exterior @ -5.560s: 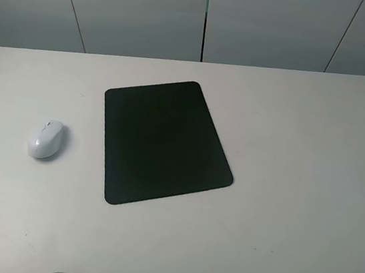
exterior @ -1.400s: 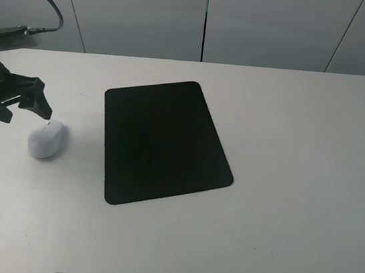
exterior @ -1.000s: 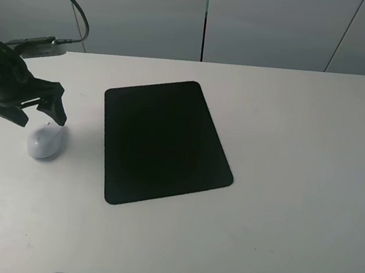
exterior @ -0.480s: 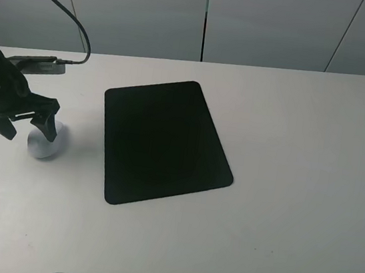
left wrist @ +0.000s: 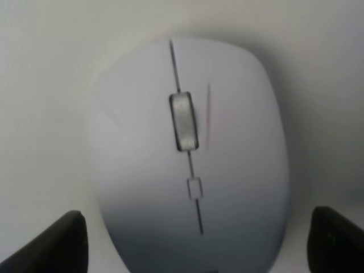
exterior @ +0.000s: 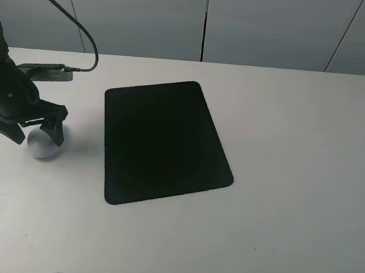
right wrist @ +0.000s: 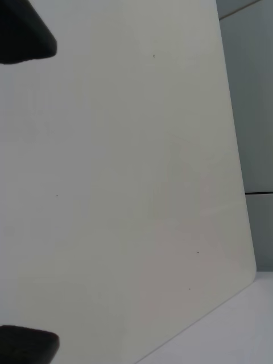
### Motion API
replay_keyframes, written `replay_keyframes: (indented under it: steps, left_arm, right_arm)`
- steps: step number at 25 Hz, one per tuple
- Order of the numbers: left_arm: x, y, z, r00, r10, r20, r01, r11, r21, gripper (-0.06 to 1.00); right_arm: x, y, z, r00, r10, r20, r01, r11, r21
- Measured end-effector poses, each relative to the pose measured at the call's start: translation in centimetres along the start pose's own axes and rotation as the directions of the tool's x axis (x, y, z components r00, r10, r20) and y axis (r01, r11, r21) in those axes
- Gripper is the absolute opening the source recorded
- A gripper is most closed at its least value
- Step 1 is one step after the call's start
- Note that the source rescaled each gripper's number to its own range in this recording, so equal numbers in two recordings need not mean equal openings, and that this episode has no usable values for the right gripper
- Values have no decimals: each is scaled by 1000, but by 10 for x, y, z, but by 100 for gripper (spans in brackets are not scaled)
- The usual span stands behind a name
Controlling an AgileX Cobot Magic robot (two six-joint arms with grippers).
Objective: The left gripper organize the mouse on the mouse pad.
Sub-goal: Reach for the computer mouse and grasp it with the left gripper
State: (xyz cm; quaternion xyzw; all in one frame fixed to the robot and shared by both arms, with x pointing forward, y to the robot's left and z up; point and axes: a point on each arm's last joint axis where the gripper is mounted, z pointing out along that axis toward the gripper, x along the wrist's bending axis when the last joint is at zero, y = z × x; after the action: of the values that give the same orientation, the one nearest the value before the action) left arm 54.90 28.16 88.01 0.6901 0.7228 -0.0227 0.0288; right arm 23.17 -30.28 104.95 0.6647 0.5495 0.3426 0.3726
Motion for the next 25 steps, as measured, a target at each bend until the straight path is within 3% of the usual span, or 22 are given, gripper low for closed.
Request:
replay_keyframes:
  steps: [23, 24, 25]
  left_arm:
    - [1, 7, 8, 1000, -2, -2, 2, 998, -57, 96]
    - [0, 7, 8, 1000, 0, -2, 0, 999, -54, 92]
    - [0, 7, 8, 1000, 0, -2, 0, 999, -54, 80]
  right_arm:
    - [0, 0, 0, 1000, 0, 0, 0, 1000, 0]
    - [0, 0, 0, 1000, 0, 0, 0, 1000, 0]
    - [0, 0, 0, 1000, 0, 0, 0, 1000, 0]
